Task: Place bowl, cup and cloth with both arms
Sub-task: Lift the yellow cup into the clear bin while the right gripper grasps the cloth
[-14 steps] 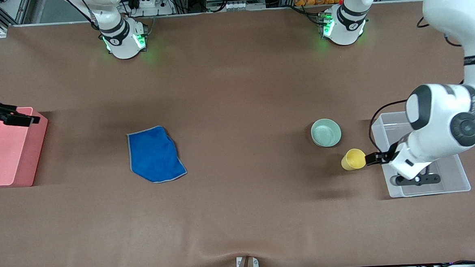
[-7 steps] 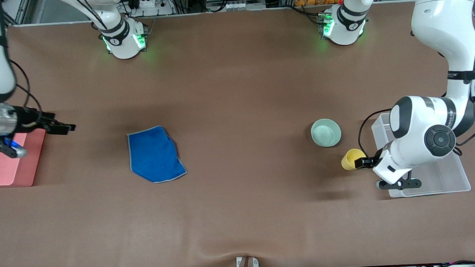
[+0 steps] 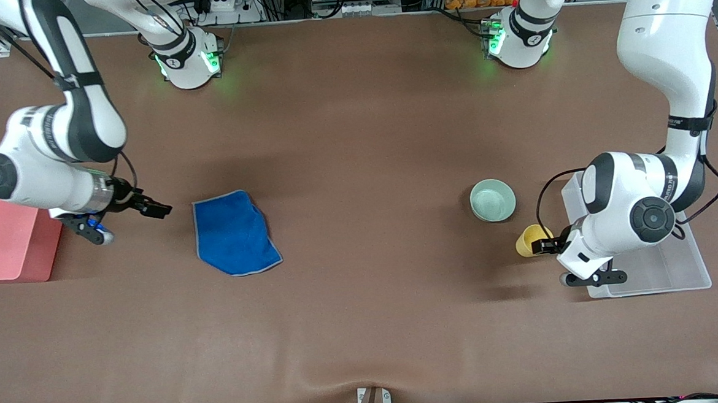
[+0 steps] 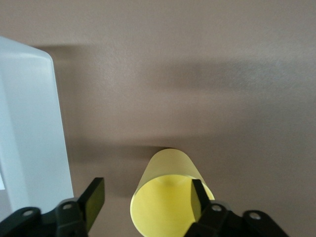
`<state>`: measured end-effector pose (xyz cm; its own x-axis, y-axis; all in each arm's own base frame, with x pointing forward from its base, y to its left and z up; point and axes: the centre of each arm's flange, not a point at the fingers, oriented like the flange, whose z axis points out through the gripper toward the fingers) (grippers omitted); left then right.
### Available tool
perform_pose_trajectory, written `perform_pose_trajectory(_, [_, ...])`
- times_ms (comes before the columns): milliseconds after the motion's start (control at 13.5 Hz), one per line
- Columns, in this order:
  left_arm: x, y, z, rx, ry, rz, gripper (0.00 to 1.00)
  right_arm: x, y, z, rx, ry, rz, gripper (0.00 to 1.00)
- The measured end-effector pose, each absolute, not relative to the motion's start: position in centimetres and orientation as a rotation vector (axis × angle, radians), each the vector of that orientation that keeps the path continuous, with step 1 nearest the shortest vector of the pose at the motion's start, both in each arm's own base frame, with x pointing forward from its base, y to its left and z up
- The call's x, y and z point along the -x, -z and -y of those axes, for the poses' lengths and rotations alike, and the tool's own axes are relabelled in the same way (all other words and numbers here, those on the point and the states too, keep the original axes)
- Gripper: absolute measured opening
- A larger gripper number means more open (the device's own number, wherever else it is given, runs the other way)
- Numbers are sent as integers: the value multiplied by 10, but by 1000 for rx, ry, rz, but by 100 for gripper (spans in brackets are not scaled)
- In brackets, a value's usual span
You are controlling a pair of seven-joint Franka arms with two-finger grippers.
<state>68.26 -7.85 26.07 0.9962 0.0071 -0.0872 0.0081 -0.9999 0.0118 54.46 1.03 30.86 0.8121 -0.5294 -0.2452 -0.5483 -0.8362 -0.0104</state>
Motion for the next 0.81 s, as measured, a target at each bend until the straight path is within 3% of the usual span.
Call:
perform_pose_trajectory(296, [-673,-239,79,-3126,195,-11,72,-543,-248,-34,2918,-331,-964,100])
perform_pose_trajectory(370, [-672,-237,79,-3126,201,-10,66,-544,-236,-38,2917,-322,-986,100])
perform_pose_trajectory(813, [-673,-238,80,-3126,194,-9,3,-539,-183,-45,2912,-371,-1093,100])
